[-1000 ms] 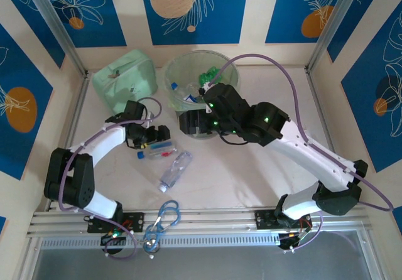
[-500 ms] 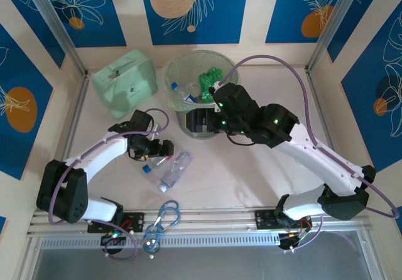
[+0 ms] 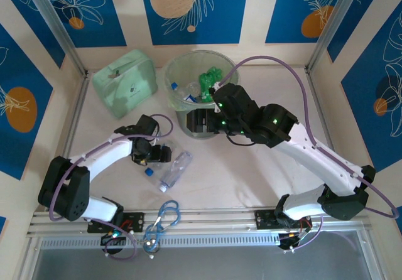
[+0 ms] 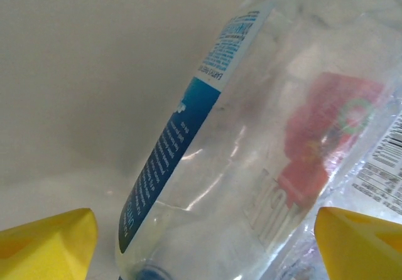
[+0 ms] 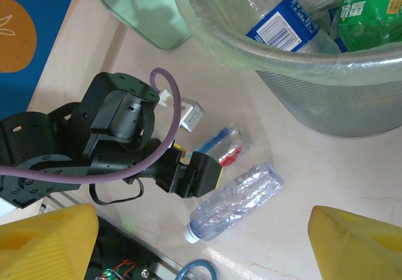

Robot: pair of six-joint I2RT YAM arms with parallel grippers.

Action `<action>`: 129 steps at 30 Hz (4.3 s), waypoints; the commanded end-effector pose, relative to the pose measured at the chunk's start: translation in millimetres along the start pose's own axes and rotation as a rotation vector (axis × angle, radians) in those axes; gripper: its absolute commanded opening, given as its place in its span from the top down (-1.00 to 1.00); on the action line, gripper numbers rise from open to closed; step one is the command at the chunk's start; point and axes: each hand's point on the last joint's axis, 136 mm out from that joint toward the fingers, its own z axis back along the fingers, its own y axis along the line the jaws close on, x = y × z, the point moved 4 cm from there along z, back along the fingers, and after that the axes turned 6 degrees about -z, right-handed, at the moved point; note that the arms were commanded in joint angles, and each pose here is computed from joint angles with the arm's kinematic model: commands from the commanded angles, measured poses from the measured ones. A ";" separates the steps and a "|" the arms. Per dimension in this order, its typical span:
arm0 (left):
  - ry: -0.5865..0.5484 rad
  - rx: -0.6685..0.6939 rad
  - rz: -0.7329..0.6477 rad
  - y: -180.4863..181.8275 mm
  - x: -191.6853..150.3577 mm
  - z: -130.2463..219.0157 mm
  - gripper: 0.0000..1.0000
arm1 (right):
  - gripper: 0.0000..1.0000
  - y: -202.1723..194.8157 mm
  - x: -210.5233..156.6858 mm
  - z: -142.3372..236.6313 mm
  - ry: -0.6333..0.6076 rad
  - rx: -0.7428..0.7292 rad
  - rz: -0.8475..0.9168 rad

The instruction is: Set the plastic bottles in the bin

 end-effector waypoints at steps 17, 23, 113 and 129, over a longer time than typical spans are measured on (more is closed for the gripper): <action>-0.052 0.069 0.016 8.0 -3.6 -1.9 -0.11 | -0.66 -10.1 2.9 -2.8 0.005 0.032 -0.083; -0.082 0.074 0.022 6.2 0.3 16.0 0.00 | -0.65 -9.4 5.9 0.6 0.001 0.043 -0.095; -0.014 -0.072 -0.214 -65.5 -52.3 22.4 -0.78 | -0.66 -56.1 -29.4 19.5 -0.008 -0.001 -0.232; 0.095 -0.041 -0.233 -65.0 -54.5 -14.7 -0.47 | -0.71 -67.6 -38.9 2.0 0.041 -0.046 -0.272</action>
